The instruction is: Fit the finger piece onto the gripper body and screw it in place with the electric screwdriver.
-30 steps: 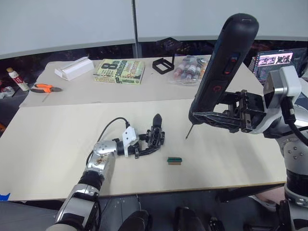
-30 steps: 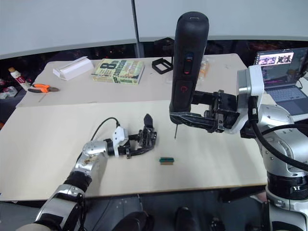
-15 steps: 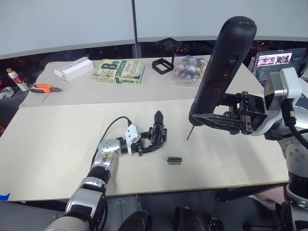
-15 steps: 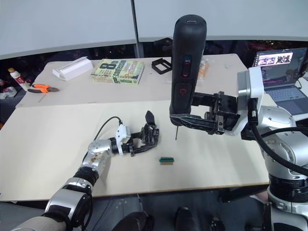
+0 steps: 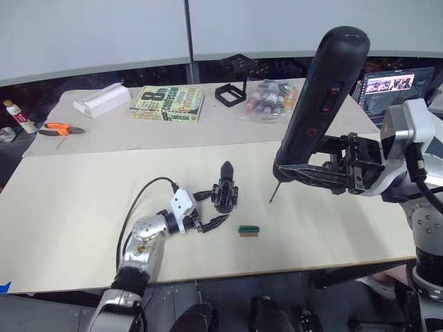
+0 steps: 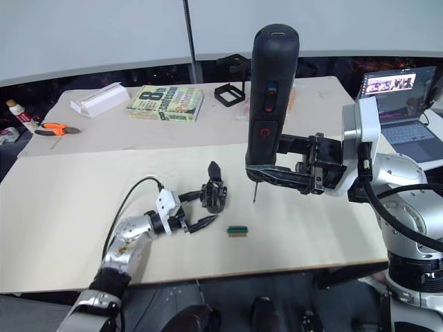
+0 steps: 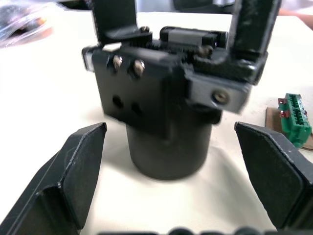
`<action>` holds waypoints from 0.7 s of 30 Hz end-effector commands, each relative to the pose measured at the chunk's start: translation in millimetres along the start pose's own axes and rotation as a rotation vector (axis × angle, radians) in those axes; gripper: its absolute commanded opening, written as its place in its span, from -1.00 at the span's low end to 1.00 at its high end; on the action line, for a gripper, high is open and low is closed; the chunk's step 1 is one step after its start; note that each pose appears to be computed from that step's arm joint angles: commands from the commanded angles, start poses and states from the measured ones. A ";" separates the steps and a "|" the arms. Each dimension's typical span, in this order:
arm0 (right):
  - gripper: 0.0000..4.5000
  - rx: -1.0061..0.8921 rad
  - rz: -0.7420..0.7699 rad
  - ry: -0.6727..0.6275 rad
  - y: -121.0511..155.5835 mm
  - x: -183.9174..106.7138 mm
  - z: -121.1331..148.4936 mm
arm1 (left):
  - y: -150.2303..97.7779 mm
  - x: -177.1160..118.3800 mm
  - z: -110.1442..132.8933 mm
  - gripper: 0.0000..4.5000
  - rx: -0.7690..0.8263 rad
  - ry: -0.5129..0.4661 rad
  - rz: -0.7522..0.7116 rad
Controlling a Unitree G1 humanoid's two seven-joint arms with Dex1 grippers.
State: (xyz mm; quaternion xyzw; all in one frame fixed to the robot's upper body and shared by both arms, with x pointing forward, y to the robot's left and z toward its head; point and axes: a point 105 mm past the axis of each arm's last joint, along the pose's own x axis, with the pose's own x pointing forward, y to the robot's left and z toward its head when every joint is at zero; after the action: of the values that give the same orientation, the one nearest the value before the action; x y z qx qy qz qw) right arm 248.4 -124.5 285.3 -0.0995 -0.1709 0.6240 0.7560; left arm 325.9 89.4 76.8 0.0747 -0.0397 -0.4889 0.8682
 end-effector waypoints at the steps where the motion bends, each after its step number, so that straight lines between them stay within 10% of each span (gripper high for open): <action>1: -0.14 -0.052 0.032 -0.056 2.8 2.9 16.8 | -3.5 6.7 10.5 0.97 0.015 0.003 0.048; 21: -0.14 -0.049 0.063 -0.073 4.4 9.5 17.1 | -1.6 20.7 7.0 0.97 -0.014 0.050 0.051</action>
State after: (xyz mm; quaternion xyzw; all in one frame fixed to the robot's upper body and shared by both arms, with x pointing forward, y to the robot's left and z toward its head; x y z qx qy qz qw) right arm 248.6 -118.6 287.0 -0.0905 -0.1784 0.6388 0.7430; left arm 332.7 69.1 77.6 0.0826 -0.0073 -0.4596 0.8843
